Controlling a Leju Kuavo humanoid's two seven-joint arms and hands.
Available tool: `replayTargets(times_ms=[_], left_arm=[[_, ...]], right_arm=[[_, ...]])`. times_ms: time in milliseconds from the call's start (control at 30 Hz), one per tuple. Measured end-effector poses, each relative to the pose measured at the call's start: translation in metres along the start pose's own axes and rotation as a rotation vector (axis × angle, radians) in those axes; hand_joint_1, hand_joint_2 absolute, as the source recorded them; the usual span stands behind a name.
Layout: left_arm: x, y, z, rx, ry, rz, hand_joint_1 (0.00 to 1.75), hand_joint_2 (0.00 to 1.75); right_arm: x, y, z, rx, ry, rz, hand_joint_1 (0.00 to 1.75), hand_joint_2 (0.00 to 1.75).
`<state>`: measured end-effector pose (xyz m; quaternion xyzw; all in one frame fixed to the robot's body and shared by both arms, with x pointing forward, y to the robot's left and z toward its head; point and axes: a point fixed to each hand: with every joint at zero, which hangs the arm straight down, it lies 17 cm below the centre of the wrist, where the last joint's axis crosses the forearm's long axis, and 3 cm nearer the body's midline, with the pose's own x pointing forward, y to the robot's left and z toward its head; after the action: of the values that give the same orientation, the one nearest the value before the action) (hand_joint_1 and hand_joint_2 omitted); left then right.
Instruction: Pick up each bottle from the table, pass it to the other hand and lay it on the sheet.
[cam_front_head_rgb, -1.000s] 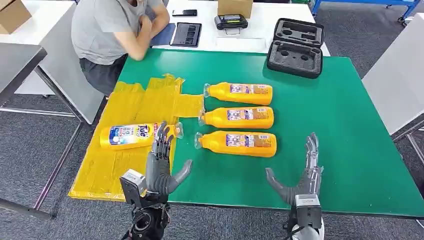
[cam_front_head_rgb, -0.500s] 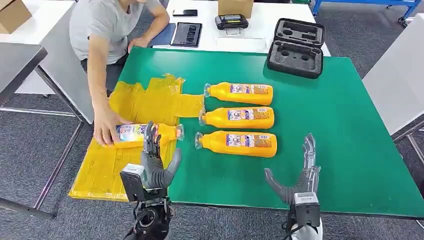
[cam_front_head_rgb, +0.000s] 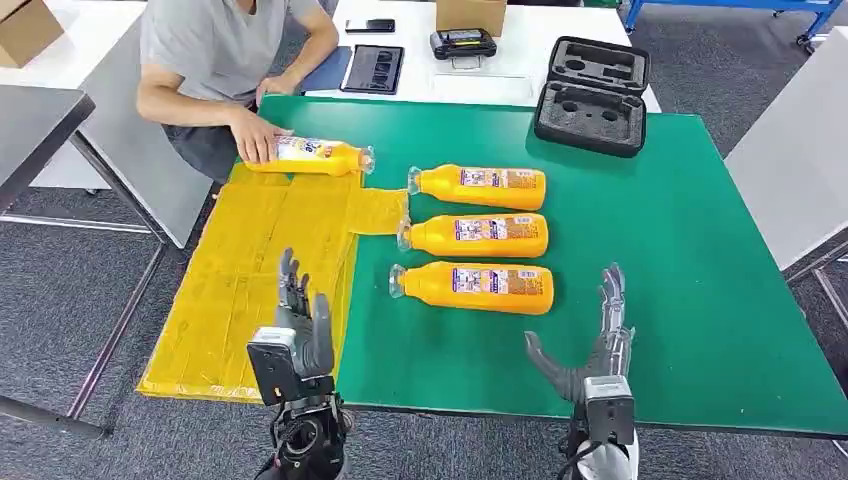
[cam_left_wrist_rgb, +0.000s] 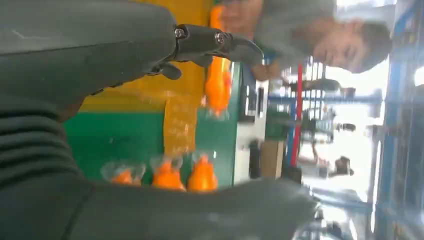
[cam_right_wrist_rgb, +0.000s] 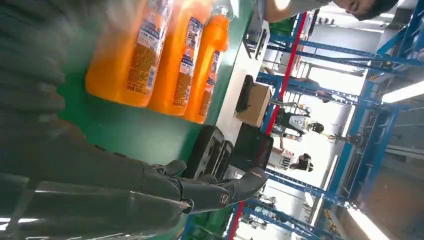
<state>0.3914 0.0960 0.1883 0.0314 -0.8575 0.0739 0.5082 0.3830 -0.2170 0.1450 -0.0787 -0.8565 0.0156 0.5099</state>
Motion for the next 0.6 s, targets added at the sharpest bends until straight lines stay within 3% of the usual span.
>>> replayTargets(times_ms=[600], left_arm=[[0.006, 0.020, -0.012, 0.058, -0.011, 0.028, 0.00, 0.00]], right_arm=[[-0.007, 0.004, -0.001, 0.001, 0.019, -0.012, 0.00, 1.75]])
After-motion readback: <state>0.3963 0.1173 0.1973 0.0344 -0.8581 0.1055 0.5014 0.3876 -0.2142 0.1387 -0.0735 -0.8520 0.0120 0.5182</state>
